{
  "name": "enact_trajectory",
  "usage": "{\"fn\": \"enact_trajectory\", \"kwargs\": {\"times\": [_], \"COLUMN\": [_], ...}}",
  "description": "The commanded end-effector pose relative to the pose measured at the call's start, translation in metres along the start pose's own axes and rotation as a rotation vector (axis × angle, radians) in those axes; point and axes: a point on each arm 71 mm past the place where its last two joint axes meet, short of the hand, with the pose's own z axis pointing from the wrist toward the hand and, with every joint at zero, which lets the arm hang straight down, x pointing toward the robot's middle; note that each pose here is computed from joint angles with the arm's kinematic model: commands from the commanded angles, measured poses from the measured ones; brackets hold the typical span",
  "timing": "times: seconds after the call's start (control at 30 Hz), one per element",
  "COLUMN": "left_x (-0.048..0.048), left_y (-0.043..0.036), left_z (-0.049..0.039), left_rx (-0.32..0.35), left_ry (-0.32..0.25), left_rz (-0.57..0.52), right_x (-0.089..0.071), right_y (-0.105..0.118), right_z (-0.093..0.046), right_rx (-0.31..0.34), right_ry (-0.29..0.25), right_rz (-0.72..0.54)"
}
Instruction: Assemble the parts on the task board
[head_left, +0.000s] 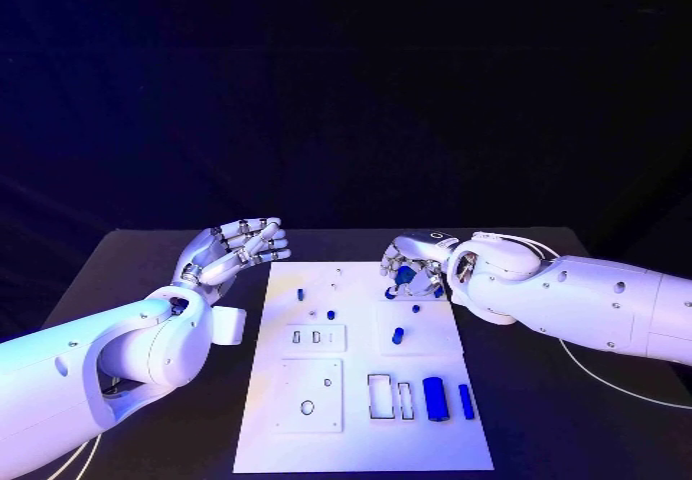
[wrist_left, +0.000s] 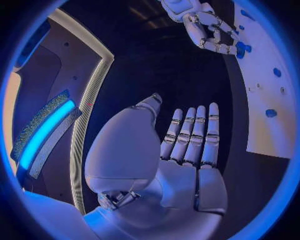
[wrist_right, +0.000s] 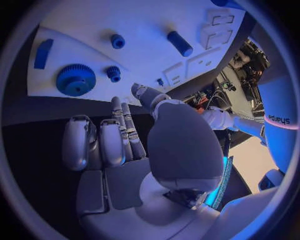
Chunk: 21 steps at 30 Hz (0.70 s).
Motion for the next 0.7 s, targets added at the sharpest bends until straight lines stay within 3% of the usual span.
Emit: {"fn": "enact_trajectory", "kwargs": {"times": [0.03,0.7], "left_x": [0.0029,0.0007], "left_y": [-0.0027,-0.0041], "left_z": [-0.0002,0.0000], "left_rx": [0.008,0.003], "left_ry": [0.030,0.030], "left_rz": [-0.005,-0.005], "right_x": [0.003,0.018], "right_y": [-0.003,-0.001], "right_z": [0.001,0.005], "right_rx": [0.029,0.036], "right_ry": [0.034,0.081], "right_rz": [-0.066,-0.057]}}
